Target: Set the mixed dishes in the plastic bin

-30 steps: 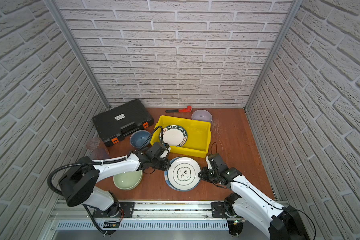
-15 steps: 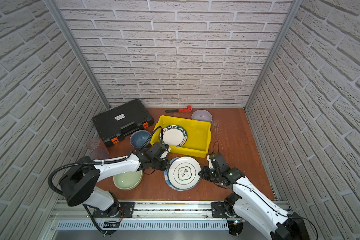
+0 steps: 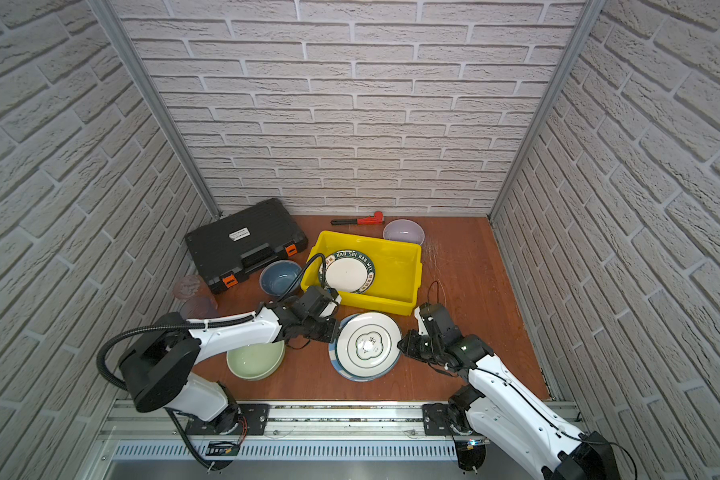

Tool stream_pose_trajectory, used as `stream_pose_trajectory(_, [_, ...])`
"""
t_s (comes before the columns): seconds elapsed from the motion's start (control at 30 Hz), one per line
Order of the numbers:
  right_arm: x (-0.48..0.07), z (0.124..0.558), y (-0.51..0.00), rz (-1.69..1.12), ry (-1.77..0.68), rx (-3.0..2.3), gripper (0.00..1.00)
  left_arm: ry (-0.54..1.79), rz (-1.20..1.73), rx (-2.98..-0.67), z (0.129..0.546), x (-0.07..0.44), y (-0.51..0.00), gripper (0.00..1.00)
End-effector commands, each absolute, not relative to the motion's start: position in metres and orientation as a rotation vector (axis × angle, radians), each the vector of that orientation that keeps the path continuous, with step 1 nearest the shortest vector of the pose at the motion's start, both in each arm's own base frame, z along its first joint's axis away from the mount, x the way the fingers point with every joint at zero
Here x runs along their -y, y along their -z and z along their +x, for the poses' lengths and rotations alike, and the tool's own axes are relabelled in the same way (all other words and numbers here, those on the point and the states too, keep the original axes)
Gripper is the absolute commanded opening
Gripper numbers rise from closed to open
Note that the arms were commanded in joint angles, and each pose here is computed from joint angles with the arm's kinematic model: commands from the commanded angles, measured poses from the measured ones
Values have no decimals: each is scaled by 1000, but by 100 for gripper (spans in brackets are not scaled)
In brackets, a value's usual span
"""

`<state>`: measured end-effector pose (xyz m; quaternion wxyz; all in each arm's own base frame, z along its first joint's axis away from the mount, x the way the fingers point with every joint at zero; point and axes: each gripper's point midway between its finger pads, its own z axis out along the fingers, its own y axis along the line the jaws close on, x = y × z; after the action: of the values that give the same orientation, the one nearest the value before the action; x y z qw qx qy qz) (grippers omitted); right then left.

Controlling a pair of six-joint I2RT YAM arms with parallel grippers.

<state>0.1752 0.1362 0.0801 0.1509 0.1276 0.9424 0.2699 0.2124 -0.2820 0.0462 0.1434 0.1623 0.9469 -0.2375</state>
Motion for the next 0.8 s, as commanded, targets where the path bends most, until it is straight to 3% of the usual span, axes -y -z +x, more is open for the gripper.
stream_pose_trajectory(0.0, [-145,181,-93,344,-834,-2664,21,574,472,-2838,197,262,-21,6])
stream_pose_trajectory(0.4, [-158,189,-86,368,-929,-2643,20,578,472,-2833,198,263,-22,6])
stream_pose_trajectory(0.77, [-156,193,-68,373,-871,-2679,22,574,469,-2834,197,262,-23,6])
